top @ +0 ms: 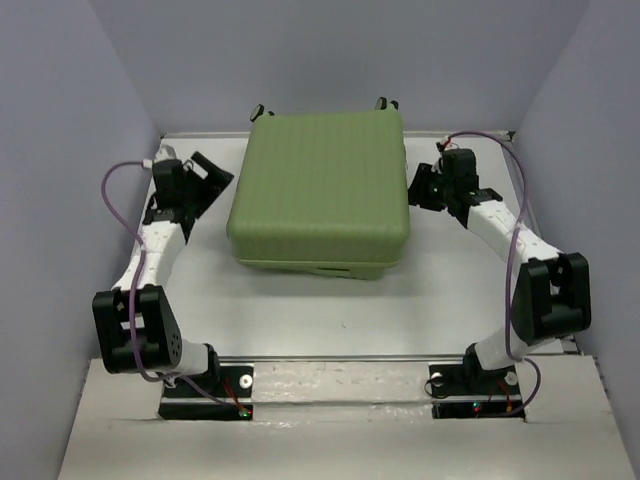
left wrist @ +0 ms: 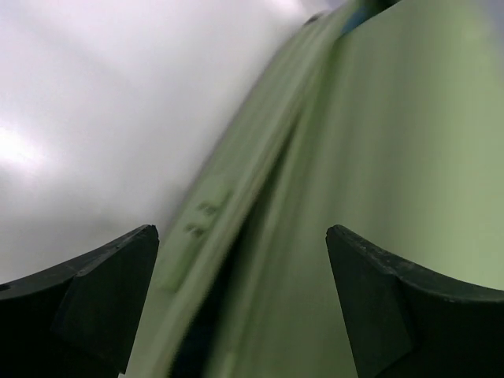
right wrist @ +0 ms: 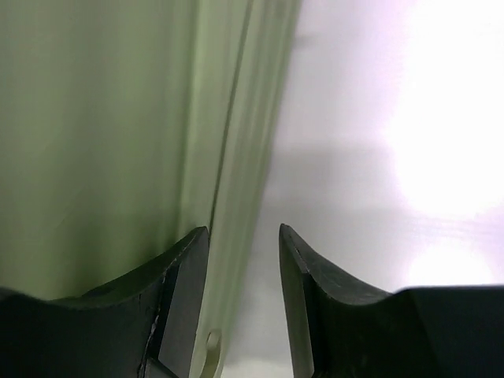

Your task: Pack the luggage

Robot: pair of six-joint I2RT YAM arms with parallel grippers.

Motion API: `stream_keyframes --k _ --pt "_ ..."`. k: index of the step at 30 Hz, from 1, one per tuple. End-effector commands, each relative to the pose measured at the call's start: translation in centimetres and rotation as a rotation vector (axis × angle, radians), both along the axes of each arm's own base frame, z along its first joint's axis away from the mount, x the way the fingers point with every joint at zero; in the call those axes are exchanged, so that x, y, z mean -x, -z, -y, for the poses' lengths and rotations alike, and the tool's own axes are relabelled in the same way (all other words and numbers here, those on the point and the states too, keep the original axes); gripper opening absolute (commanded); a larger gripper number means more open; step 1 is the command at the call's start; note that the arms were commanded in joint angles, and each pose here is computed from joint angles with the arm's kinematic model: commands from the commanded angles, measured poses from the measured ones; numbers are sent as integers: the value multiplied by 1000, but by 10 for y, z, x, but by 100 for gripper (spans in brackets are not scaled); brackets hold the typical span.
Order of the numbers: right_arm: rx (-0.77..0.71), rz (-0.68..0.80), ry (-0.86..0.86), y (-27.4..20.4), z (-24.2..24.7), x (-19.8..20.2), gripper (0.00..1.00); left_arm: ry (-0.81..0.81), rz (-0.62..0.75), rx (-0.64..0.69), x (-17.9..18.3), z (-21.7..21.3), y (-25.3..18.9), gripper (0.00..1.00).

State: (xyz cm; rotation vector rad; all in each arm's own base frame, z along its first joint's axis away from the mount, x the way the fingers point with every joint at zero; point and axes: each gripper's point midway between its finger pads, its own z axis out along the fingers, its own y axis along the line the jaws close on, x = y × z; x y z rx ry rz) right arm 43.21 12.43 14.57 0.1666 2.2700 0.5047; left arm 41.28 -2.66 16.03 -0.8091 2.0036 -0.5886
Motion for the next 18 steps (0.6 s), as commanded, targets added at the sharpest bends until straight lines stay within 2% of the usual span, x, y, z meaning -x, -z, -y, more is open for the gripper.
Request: stream_keyframes --k 1,2,3,4,5,7,8,9,10,12,13,14,16,18 --pt "-61 84 -130 -46 -30 53 46 19 286 -172 -3 -30 -154 99" --pt "-72 76 -128 -44 -29 62 45 -2 321 -201 7 -36 -182 99" --pt "-93 104 -139 -55 -30 74 44 -19 340 -233 13 -40 -193 99" --pt "-98 72 -138 -42 -30 80 42 -14 369 -234 21 -36 -203 99" --pt "-109 72 -140 -39 -28 94 37 -2 361 -214 27 -31 -192 99" --pt "-133 73 -144 -38 -28 108 27 76 426 -171 52 -7 -202 98" --pt "-146 108 -147 -49 -26 118 19 152 398 -153 62 18 -181 93" --pt "-154 90 -144 -41 -25 127 16 202 399 -152 74 35 -173 89" --pt "-166 88 -166 -41 -29 137 14 252 427 -162 94 53 -175 74" --pt "-195 117 -162 -49 -28 150 9 413 373 -123 127 103 -142 58" --pt "-212 105 -182 -47 -33 157 7 441 394 -82 149 114 -145 45" --pt "-237 105 -207 -50 -40 162 7 485 371 -54 163 126 -129 41" --pt "-281 114 -311 -65 -73 175 7 594 399 6 201 153 -131 33" --pt "-280 134 -353 -79 -94 182 7 703 366 78 234 176 -117 31"
